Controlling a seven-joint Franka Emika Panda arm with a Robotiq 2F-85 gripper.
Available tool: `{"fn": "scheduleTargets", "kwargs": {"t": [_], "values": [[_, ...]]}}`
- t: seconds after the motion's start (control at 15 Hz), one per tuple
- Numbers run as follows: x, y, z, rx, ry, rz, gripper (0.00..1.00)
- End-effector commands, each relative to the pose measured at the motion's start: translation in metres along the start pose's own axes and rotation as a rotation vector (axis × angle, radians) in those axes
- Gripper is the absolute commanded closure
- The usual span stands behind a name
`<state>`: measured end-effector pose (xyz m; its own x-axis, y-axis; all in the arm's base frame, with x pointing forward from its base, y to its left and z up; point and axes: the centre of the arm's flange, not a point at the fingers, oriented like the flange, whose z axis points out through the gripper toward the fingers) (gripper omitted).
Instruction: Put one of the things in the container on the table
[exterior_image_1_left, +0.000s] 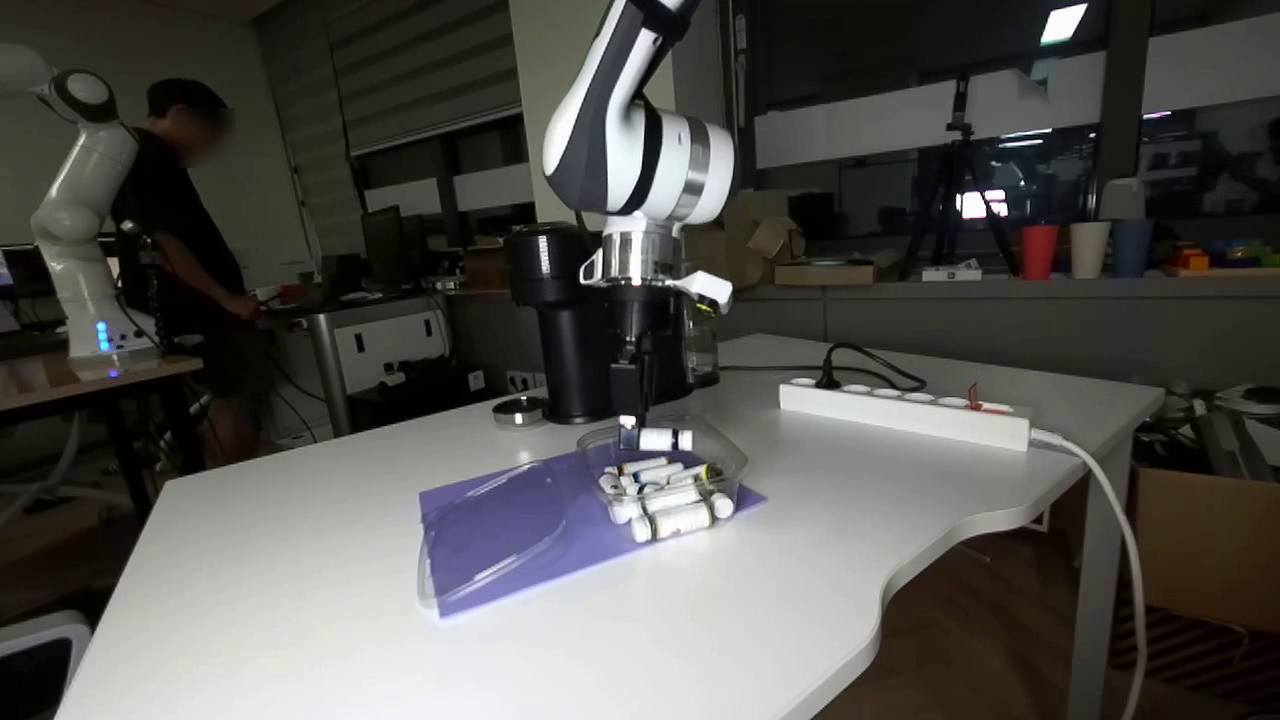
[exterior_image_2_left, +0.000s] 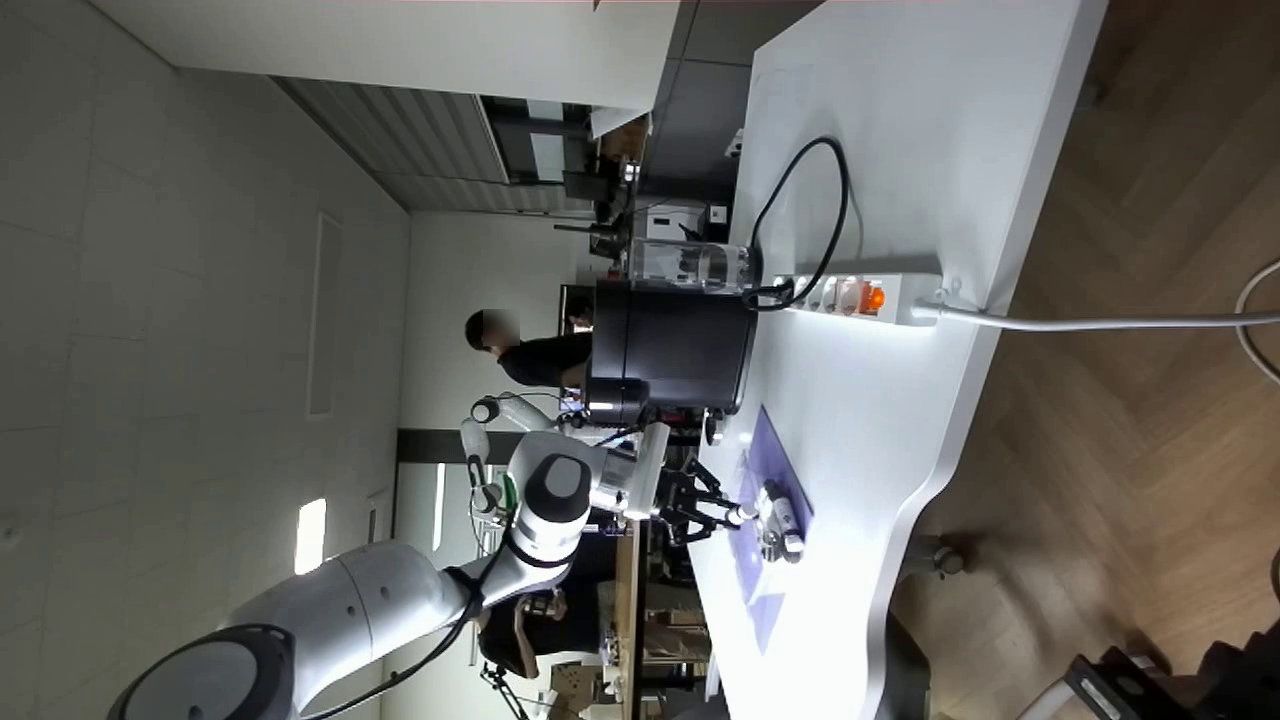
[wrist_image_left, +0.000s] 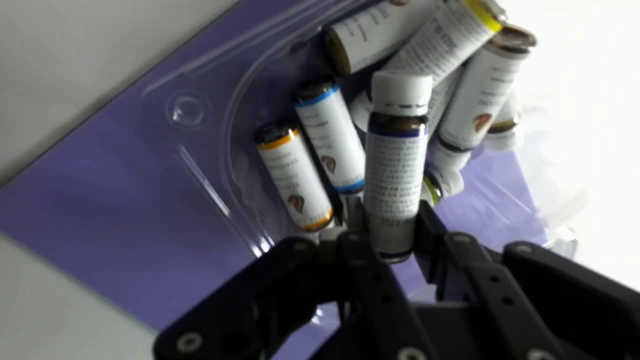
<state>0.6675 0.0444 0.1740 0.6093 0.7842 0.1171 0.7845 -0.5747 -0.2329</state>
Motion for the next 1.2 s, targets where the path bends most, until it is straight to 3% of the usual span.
{"fn": "scheduleTargets", "kwargs": {"t": [0.0,0.2,0.4,0.8,1.13], "values": [[-0.002,0.005,-0.073,0.013,0.083,0.177,0.93],[-0.022,0.029,-0.110,-0.013,0.203,0.275,0.93],[-0.033,0.057,-0.117,-0.086,0.226,0.227,0.93],[-0.006,0.082,-0.083,-0.230,0.115,0.025,0.93],[0.032,0.096,-0.035,-0.298,-0.007,-0.146,0.93]]}}
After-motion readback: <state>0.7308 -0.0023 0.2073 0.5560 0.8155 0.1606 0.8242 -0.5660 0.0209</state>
